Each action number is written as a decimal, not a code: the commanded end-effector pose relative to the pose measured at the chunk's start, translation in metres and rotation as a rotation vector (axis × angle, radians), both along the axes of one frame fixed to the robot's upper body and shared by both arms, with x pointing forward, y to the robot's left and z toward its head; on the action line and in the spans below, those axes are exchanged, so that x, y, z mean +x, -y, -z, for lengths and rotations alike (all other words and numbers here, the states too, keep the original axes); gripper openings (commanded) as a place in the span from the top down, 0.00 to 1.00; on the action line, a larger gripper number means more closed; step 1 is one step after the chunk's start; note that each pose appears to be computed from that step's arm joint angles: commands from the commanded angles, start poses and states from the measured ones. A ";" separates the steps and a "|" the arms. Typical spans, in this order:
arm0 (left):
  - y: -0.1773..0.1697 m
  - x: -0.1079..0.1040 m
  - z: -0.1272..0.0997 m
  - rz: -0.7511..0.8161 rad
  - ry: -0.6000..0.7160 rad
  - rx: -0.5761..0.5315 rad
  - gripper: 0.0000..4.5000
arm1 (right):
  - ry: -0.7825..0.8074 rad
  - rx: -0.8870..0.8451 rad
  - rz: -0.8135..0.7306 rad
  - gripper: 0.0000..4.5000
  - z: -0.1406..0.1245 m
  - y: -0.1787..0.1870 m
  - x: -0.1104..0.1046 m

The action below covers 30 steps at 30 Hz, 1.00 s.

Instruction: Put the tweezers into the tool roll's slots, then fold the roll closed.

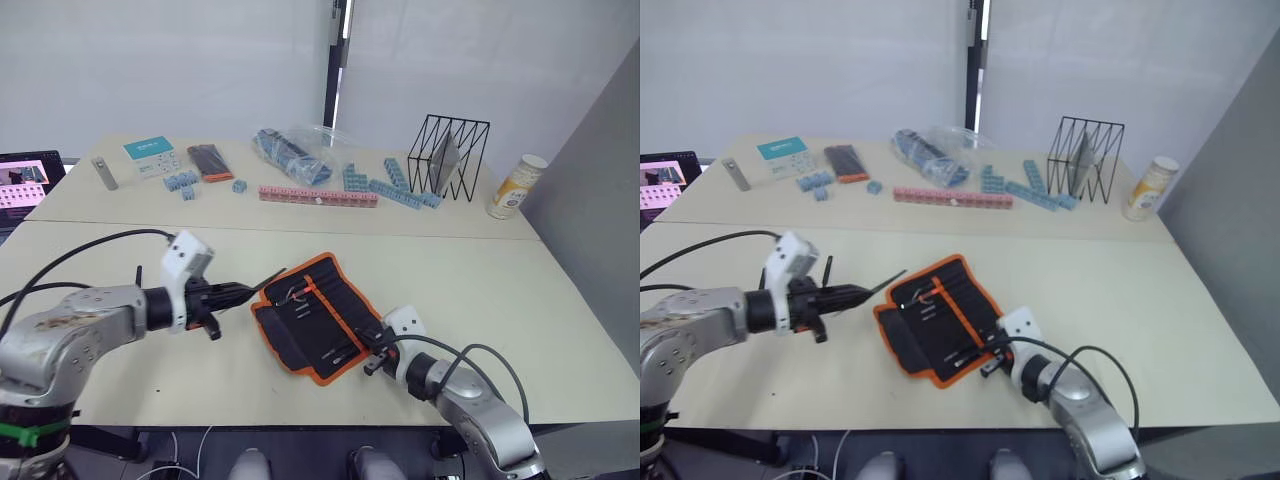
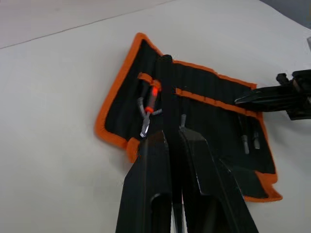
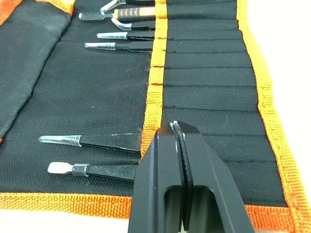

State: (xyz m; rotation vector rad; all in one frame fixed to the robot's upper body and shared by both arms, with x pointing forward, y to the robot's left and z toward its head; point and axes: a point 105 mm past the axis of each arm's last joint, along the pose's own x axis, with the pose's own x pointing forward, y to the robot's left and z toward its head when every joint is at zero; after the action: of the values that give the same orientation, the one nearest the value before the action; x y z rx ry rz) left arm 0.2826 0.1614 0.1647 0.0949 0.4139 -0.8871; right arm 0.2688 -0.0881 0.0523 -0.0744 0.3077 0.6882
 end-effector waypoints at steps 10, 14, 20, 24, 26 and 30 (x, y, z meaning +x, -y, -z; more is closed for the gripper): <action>0.042 -0.003 0.032 0.160 -0.093 0.251 1.00 | -0.169 -0.047 0.041 1.00 0.071 0.012 -0.029; 0.044 0.004 0.032 0.142 -0.091 0.345 1.00 | -0.161 -0.042 0.048 1.00 0.069 0.011 -0.028; 0.051 0.006 0.033 0.155 -0.091 0.436 1.00 | -0.158 -0.043 0.051 1.00 0.067 0.011 -0.028; 0.053 0.006 0.035 0.159 -0.112 0.495 1.00 | -0.154 -0.046 0.048 1.00 0.067 0.009 -0.027; 0.054 0.009 0.035 0.152 -0.108 0.519 1.00 | -0.153 -0.046 0.047 1.00 0.067 0.008 -0.027; 0.058 0.014 0.036 0.148 -0.101 0.574 1.00 | -0.152 -0.046 0.047 1.00 0.066 0.006 -0.026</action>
State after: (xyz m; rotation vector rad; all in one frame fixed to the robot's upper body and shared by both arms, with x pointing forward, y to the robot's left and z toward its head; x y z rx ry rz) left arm 0.2927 0.1049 0.1241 0.5878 0.7743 -0.9171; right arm 0.2650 -0.0872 0.0463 -0.0395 0.2081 0.6578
